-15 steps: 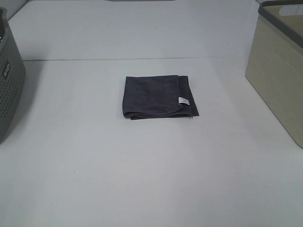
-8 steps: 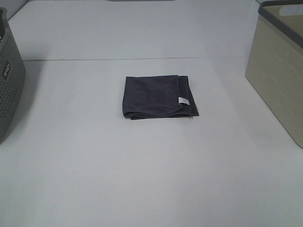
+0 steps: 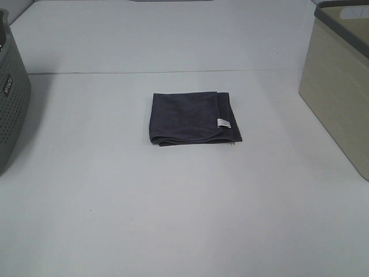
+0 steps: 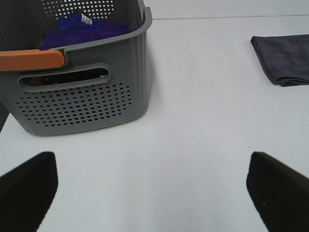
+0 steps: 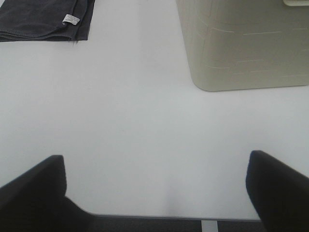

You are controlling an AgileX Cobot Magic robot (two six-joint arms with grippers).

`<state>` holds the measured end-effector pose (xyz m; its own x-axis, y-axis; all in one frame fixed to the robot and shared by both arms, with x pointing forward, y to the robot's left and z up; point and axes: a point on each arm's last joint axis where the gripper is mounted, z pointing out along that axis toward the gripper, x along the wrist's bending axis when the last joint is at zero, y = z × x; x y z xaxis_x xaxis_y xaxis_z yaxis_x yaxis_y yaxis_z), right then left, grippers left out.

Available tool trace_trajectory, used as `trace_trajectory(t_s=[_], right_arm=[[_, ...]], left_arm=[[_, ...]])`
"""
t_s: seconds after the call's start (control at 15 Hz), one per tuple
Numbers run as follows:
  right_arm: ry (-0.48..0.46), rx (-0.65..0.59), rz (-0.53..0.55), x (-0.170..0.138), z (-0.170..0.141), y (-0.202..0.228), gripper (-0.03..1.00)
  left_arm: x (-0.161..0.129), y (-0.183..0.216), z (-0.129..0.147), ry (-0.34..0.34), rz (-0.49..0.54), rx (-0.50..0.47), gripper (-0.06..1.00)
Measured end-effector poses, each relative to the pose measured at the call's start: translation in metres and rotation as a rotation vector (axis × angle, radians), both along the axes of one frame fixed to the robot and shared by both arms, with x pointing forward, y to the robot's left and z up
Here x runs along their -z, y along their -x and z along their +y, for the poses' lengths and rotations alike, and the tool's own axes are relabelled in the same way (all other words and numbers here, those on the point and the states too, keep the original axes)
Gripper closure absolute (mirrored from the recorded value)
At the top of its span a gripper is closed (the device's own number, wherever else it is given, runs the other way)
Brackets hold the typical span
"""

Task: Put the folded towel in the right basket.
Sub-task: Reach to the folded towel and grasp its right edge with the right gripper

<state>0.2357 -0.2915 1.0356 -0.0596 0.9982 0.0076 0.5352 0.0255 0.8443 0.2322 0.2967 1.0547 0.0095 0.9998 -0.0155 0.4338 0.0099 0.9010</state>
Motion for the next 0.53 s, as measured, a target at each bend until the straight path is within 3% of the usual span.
trace_trajectory(t_s=[0.53], right_arm=[[0.001, -0.002, 0.0, 0.0, 0.0001, 0.0, 0.0]], left_arm=[[0.0, 0.0, 0.0, 0.0, 0.0, 0.0, -0.05]])
